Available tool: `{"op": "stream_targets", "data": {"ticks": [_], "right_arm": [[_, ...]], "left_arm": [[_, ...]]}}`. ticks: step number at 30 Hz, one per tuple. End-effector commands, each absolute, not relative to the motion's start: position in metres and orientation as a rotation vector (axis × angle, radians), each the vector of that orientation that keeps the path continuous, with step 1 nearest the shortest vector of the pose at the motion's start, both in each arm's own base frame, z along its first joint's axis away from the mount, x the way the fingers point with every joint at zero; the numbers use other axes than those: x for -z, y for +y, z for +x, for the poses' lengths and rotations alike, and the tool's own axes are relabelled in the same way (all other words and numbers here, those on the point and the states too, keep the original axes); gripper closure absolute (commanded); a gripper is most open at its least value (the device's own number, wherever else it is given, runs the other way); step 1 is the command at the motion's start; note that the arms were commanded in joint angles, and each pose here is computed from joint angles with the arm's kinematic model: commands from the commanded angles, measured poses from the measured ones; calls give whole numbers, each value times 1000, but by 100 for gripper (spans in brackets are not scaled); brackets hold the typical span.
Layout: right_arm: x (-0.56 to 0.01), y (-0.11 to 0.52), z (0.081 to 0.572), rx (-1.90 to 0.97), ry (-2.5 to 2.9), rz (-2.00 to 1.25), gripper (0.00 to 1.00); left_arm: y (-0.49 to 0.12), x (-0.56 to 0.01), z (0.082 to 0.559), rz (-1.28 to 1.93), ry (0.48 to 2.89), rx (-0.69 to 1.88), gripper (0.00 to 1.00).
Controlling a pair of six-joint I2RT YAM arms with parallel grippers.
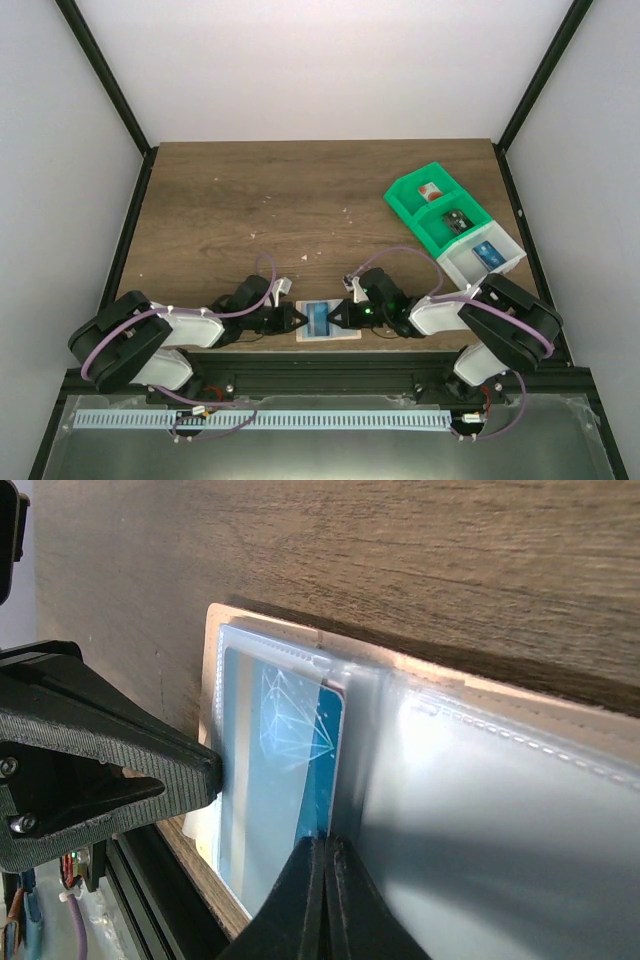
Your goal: Take the credit cards out of the card holder
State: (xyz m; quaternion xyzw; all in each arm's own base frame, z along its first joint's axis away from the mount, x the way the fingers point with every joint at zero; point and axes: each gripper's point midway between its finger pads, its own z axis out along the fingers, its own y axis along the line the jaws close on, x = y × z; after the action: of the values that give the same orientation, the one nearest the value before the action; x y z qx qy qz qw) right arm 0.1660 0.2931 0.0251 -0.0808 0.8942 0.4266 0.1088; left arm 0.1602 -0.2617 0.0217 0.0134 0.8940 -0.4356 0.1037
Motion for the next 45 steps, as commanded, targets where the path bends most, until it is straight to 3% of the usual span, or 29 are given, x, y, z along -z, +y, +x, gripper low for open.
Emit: {"op": "stream_targets", "data": {"ticks": [1,30,45], "right_arm": [[-23,289,160,-1252,2633,-255,100],[-37,258,167,-1192,2576,-180,100],[-44,240,171,-1072,2554,-147,99]], "left_arm": [[-245,2,155,-2,2721,1146,100],[-247,0,159,-23,2715,1144,98],[-250,-11,169,-18,2699,1111,92]]}}
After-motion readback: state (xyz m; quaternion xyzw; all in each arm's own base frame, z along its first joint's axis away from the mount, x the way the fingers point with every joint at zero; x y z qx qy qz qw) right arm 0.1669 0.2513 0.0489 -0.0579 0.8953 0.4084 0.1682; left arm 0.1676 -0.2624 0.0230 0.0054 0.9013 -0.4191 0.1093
